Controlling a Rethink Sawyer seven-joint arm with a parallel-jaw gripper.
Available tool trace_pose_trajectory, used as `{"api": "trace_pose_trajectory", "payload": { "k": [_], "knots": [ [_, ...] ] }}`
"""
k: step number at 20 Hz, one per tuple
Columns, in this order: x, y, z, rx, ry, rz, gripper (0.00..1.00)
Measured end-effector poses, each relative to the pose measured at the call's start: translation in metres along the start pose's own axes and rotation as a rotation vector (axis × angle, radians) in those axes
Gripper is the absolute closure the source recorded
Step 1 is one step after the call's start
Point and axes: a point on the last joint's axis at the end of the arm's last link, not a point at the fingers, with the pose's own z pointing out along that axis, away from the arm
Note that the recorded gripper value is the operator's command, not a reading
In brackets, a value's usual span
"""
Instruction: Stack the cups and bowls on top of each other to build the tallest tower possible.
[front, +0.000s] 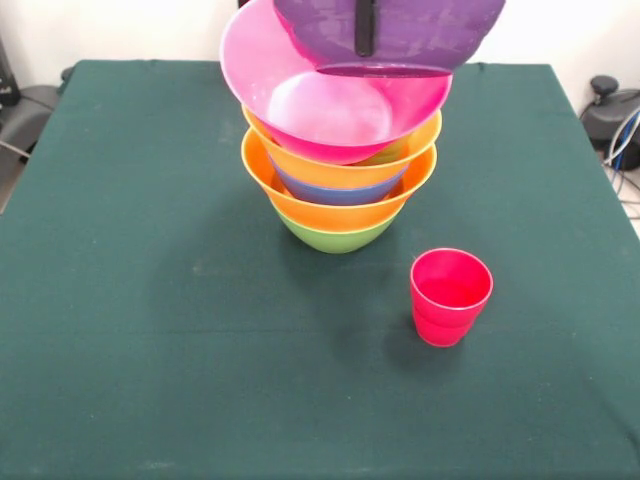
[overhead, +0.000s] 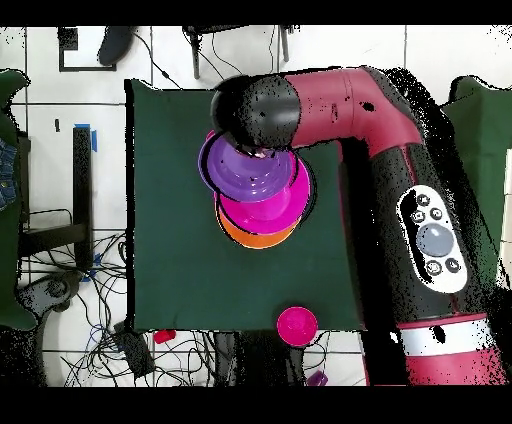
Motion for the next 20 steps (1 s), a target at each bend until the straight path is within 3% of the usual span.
{"api": "trace_pose_trajectory", "payload": {
  "k": [13, 20],
  "knots": [
    [-0.009, 0.01, 0.009, -0.009, 0.005, -0.039, 1.0],
    [-0.004, 0.017, 0.034, -0.029, 0.033, -0.064, 1.0]
  ]
}}
